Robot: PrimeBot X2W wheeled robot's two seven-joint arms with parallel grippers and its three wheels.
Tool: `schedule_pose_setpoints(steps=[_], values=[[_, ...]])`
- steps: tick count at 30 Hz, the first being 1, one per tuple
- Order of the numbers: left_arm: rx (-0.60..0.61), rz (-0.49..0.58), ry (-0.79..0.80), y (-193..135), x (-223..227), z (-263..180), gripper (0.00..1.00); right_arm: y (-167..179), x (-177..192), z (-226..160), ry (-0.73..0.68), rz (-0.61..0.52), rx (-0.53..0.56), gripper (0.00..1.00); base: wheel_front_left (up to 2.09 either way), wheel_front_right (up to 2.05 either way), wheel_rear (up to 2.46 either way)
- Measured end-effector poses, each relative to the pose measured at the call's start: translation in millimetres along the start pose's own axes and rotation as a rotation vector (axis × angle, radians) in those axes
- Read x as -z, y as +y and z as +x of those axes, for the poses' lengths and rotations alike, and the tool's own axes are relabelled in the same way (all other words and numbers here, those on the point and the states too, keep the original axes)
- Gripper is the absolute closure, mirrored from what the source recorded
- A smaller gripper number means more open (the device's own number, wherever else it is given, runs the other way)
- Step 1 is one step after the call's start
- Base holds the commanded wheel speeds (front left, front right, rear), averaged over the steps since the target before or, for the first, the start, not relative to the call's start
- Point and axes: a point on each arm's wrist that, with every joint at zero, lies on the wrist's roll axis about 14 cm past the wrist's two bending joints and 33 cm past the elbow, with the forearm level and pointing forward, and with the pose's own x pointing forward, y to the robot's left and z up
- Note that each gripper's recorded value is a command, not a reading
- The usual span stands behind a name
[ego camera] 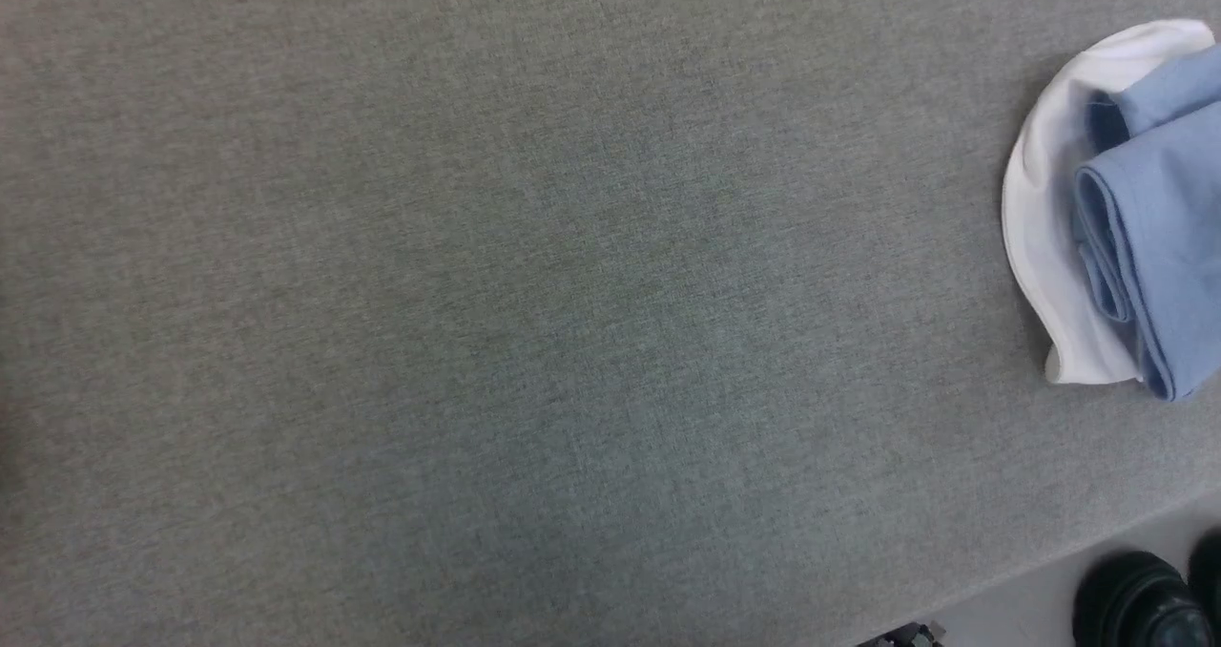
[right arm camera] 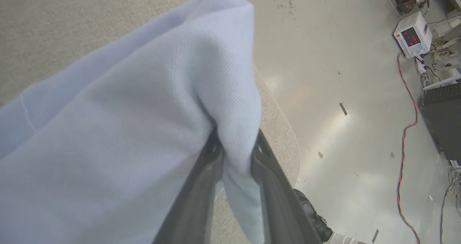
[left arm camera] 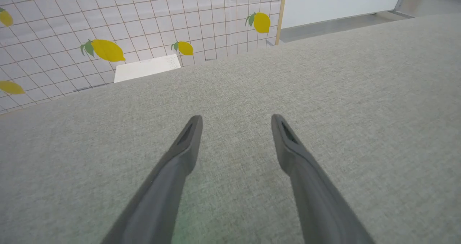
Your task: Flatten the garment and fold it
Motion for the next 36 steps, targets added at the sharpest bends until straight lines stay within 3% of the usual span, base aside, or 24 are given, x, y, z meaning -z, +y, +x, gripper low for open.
schedule_pose_setpoints(steps=[7,11,15,16,21,30,36], values=[[0.02,-0.022,0.016,-6,10,7,0.0,-7,-9,-4,-0.066,0.012,0.029,0.0,0.0,0.0,0.0],[0.023,-0.029,0.012,-10,6,4,0.0,-3,-34,-17,-0.187,0.033,-0.015,0.0,0.0,0.0,0.0],[-0.003,-0.063,0.001,-16,4,-4,0.0,12,-81,-45,-0.396,0.06,-0.118,0.0,0.0,0.0,0.0],[-0.03,-0.094,-0.007,-22,0,-12,0.0,26,-111,-72,-0.543,0.074,-0.215,0.0,0.0,0.0,0.0],[-0.091,-0.122,-0.071,-26,-24,-25,0.0,43,-150,-128,-0.791,0.097,-0.381,0.0,0.0,0.0,0.0],[-0.206,-0.124,-0.206,-23,-80,-62,0.0,48,-180,-230,-1.191,0.249,-0.593,0.0,0.0,0.0,0.0],[-0.278,-0.106,-0.28,-16,-108,-94,0.0,69,-160,-267,-1.311,0.375,-0.731,0.0,0.0,0.0,0.0]])
